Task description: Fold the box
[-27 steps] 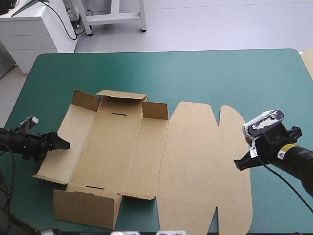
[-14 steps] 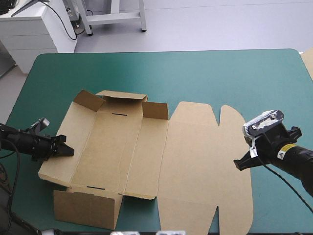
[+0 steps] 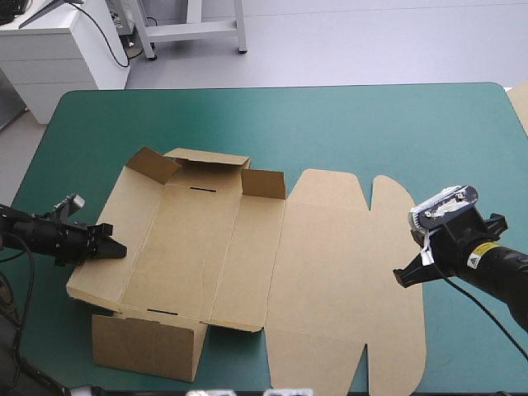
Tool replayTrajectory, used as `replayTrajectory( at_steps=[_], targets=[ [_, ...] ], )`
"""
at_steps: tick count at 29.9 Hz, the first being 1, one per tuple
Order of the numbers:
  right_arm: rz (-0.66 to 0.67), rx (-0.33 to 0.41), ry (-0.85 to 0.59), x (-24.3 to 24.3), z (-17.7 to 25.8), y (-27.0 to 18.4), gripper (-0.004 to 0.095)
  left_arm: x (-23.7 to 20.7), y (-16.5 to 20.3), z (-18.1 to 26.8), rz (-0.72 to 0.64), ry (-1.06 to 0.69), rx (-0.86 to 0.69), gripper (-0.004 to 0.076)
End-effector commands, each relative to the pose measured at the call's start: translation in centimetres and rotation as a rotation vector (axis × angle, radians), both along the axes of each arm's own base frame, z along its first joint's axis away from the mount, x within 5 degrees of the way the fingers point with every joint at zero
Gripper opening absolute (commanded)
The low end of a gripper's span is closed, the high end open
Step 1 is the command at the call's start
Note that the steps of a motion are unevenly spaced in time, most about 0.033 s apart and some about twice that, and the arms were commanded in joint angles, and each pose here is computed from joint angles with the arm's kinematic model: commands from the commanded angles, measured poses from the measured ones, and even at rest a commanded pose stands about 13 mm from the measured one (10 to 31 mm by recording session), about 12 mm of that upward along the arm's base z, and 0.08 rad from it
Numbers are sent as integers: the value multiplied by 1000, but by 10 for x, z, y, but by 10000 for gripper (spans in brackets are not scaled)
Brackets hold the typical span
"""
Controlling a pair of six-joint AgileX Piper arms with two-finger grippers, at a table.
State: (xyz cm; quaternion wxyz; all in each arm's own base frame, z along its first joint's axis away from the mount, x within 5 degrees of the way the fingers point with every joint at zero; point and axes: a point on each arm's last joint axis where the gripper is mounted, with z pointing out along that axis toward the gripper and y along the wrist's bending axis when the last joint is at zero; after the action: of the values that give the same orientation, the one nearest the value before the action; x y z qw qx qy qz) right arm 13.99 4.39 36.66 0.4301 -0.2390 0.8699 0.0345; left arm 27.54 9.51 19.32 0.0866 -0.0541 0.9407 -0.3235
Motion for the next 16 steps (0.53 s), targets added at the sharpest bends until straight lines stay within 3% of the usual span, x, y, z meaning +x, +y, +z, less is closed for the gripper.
replayTrajectory(
  at_steps=[1, 3, 9, 10, 16],
  targets=[
    [-6, 22, -83, 2, 13, 0, -21, 3, 0, 27, 1, 3, -19, 25],
    [-6, 22, -81, 2, 13, 0, -21, 5, 3, 31, 22, 17, 2, 98],
    [-6, 22, -81, 2, 12, 0, -21, 6, 4, 33, 45, 30, 0, 534],
    [-6, 22, -81, 2, 12, 0, -21, 6, 4, 33, 44, 33, 4, 564],
    [-6, 22, -81, 2, 12, 0, -21, -3, 12, 26, 3, 113, 113, 566]
  ],
)
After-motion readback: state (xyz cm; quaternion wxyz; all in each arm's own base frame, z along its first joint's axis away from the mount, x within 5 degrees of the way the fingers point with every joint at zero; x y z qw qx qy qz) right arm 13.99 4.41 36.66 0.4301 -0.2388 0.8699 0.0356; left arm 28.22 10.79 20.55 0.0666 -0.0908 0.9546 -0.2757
